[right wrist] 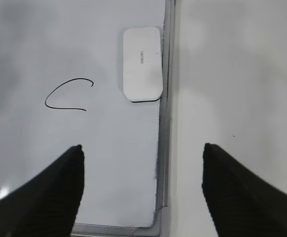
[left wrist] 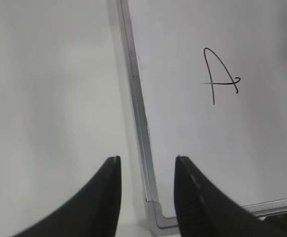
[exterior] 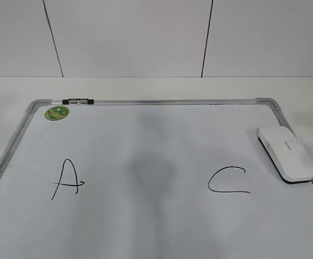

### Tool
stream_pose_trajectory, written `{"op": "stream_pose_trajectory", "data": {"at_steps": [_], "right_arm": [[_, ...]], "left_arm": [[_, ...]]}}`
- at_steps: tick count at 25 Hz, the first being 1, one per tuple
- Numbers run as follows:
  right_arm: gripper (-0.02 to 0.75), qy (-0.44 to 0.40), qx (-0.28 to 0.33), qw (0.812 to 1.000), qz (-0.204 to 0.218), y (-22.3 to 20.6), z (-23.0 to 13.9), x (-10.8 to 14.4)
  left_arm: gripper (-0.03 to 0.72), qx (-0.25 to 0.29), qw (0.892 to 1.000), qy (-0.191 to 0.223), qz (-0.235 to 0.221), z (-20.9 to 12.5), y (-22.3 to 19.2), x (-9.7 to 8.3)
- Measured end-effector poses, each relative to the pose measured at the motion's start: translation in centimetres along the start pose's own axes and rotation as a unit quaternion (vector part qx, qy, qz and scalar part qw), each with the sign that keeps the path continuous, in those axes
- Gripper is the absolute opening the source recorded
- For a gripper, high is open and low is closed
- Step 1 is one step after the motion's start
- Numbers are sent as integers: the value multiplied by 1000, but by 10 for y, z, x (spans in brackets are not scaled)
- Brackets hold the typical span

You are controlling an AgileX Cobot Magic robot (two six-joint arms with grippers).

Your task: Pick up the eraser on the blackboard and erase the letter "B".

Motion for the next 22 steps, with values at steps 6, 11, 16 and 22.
{"op": "stream_pose_trajectory", "data": {"at_steps": [6,11,16,22], "right_arm": [[572,12,-36,999,-24,-2,-52,-7],[572,13,-39,999,-25,-16,-84,-7],[572,20,-110,993,-28,-2,-89,-7],[572,27,-161,986,-27,13,-101,-4]], "left_arm": [[267,-88,996,-10,0,-45,38,-8],[254,-149,989,-18,0,-98,44,-13],[244,-206,978,-25,3,-134,41,-14],[244,-223,974,-25,4,-146,27,-13]]}}
Point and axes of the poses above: a point on each arm's last joint axis where the gripper is mounted, y pointing back along that axis away from the gripper, x along the wrist's bending axis when the last joint is at zero, z = x × y, the point moved 8 cm from there along -y, pointing out along that axis toward the gripper, and after that the axes turned 1 degree about y, right-handed, at the moved point
